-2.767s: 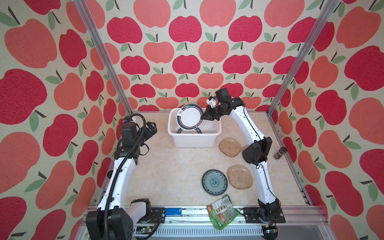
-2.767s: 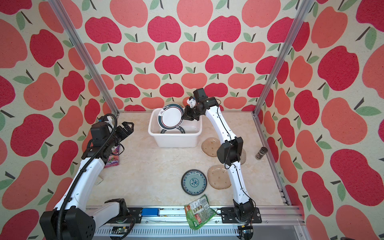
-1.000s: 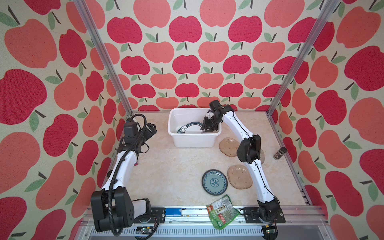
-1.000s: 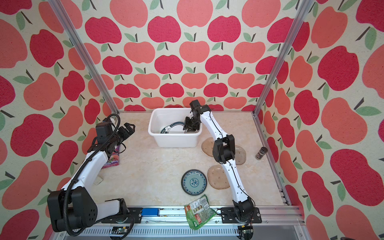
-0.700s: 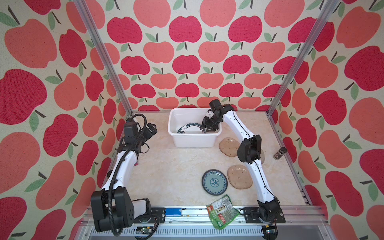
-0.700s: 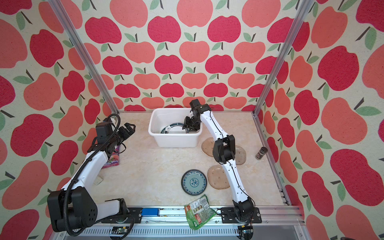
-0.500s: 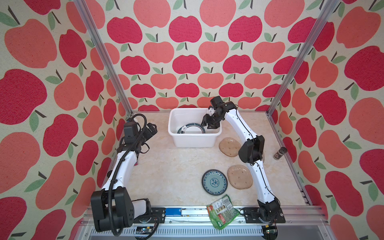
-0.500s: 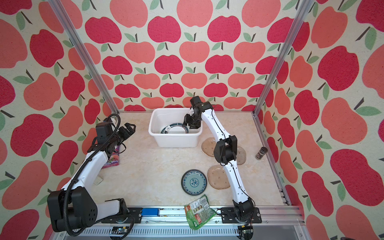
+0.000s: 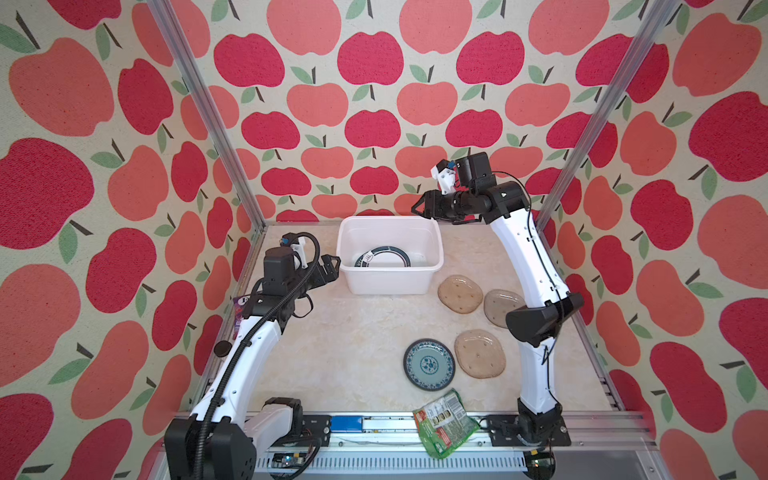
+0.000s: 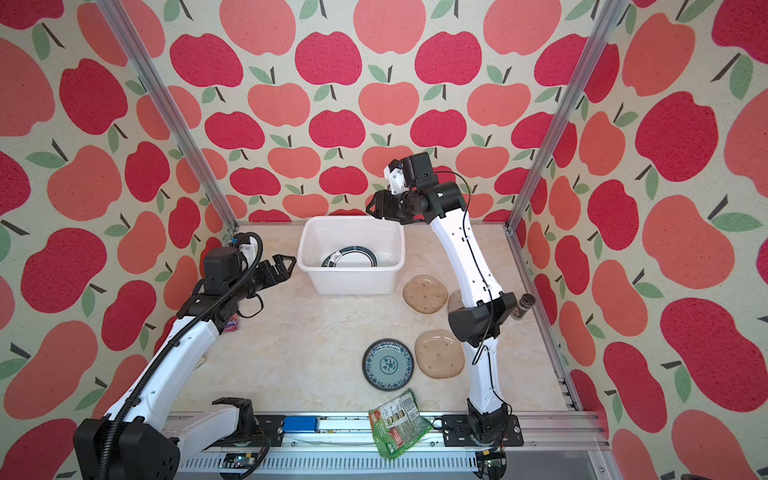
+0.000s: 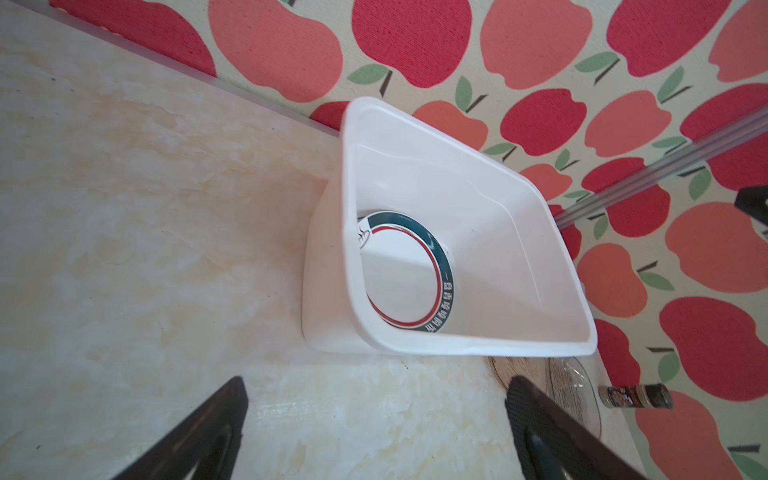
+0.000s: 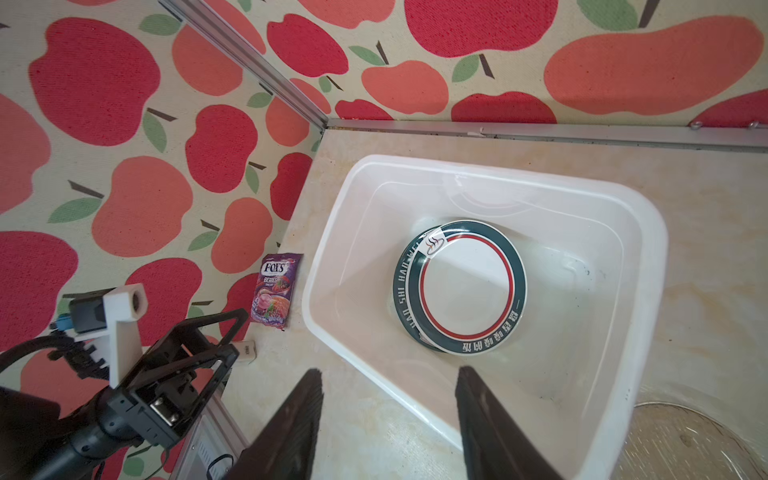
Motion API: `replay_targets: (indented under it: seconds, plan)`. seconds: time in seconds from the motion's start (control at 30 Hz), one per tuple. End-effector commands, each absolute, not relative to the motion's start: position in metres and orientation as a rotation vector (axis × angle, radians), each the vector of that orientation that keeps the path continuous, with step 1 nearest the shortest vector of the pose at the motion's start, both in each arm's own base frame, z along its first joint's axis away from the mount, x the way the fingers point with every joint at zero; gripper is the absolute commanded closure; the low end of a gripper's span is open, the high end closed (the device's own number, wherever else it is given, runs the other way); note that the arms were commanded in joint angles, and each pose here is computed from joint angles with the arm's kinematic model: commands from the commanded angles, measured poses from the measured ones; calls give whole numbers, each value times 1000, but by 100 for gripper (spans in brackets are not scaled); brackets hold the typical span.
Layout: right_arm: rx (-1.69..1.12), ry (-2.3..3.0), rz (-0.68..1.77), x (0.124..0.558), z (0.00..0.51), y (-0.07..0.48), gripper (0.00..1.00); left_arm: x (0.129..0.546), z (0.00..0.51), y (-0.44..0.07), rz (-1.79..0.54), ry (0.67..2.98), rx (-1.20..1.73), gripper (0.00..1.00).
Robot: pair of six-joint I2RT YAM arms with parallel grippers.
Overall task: Place the plates into the plastic bin on the countertop
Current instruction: 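Withdraw the right gripper from the bin while the left gripper reaches toward the blue-floral plate, then grasp the blue-floral plate edge with the left gripper and tilt it up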
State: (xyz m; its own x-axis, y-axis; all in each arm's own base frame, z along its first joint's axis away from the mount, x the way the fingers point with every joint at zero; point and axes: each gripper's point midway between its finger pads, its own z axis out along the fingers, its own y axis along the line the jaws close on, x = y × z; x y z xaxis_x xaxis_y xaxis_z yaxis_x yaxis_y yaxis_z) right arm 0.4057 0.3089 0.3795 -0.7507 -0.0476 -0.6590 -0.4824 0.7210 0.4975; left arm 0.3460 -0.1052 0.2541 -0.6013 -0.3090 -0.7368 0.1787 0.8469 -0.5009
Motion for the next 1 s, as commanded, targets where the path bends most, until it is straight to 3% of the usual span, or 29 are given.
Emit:
replay_targets:
  seconds: [0.0,0.3,0.77,0.97]
  plan:
    - [-460,2283,853,388,369,306,47,311,256,-157,-826,2146,150,1]
    - [-376,2264,881,328,337,267,49,253,182,-241,-853,2382,517,0]
    - [-283,2369,883,303,279,240,50,226,83,-287,-868,2629,791,24]
    - [-273,2384,893,303,271,239,51,217,65,-295,-910,2664,851,27]
